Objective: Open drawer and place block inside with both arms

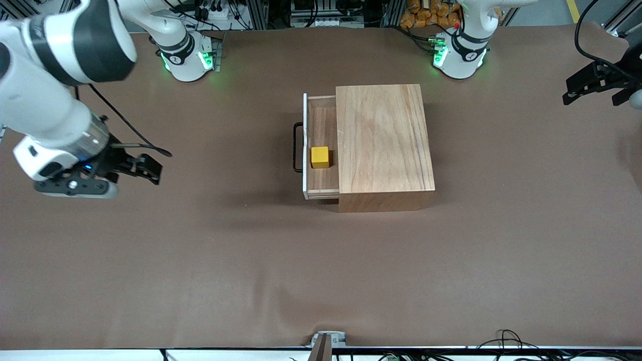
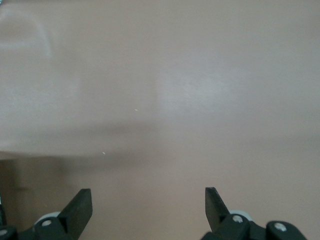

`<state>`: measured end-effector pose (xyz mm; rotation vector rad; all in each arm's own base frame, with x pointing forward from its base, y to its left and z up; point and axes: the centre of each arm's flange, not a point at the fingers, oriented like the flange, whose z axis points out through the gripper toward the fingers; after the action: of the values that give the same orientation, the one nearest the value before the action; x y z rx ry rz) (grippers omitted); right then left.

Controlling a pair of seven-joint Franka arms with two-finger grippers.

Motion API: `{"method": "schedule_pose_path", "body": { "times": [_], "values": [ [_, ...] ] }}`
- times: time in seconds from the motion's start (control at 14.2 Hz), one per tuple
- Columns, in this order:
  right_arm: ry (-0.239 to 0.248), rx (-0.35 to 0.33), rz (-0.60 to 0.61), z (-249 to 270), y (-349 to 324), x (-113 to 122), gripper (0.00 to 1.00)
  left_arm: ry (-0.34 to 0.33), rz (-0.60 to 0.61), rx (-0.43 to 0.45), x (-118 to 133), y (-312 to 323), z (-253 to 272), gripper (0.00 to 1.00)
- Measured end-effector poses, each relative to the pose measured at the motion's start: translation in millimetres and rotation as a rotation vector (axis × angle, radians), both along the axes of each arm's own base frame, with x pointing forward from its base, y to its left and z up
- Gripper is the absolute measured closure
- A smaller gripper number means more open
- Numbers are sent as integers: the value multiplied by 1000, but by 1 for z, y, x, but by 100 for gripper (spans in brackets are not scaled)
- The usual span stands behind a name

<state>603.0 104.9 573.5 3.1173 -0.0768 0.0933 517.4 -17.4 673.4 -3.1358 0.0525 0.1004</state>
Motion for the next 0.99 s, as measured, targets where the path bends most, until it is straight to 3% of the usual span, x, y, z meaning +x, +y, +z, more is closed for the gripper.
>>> {"method": "schedule_pose_path", "body": {
  "times": [0.21,0.49,0.7,0.99],
  "values": [
    [-7,-1,19,28,-65,-12,0,0,0,0,0,0,0,0],
    [40,3,-12,57,-133,-44,0,-1,0,0,0,0,1,0],
    [55,7,-15,72,-159,-63,0,-1,0,0,0,0,1,0],
    [90,10,-10,70,-161,-71,0,-1,0,0,0,0,1,0]
  ]
}}
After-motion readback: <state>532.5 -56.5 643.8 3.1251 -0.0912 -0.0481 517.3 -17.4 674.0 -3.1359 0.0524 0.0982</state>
